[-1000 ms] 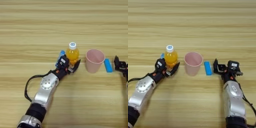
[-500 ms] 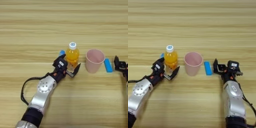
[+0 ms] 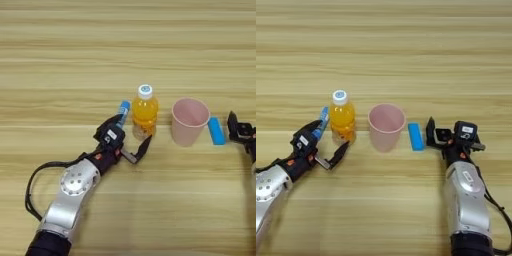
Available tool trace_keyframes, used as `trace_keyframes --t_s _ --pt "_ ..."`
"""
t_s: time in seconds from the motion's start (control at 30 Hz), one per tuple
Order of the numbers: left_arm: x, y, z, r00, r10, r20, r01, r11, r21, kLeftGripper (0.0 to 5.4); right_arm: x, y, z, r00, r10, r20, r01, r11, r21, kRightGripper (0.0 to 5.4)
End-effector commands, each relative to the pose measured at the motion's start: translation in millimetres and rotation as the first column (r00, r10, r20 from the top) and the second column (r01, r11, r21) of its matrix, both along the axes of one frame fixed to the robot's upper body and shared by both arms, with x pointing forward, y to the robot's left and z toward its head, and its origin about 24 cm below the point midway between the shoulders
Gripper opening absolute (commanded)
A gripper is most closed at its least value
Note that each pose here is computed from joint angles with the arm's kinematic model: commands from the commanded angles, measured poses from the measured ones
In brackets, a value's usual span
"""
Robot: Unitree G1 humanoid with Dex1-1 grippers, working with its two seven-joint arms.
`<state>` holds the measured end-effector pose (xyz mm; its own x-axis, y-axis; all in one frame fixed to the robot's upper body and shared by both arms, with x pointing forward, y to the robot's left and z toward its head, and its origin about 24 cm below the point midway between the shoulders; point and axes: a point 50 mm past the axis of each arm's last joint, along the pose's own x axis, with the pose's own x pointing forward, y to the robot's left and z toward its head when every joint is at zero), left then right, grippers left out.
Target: Move the objects on the table
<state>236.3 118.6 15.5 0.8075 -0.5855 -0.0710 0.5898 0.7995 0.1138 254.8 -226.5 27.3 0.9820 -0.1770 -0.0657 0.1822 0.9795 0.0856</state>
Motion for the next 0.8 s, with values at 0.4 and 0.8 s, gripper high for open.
trace_keyframes --t_s 0.4,0.8 --pt "-0.9 27.2 -1.6 0.996 0.089 -0.024 -0.087 0.995 0.051 5.37 3.6 1.9 3.3 1.000 -0.010 0.014 0.010 1.000 -0.008 5.40" --pt "8.9 30.3 -3.5 0.987 0.155 -0.031 -0.154 0.988 0.033 5.37 2.9 -1.3 8.5 0.998 -0.039 0.047 0.040 0.999 -0.025 5.40"
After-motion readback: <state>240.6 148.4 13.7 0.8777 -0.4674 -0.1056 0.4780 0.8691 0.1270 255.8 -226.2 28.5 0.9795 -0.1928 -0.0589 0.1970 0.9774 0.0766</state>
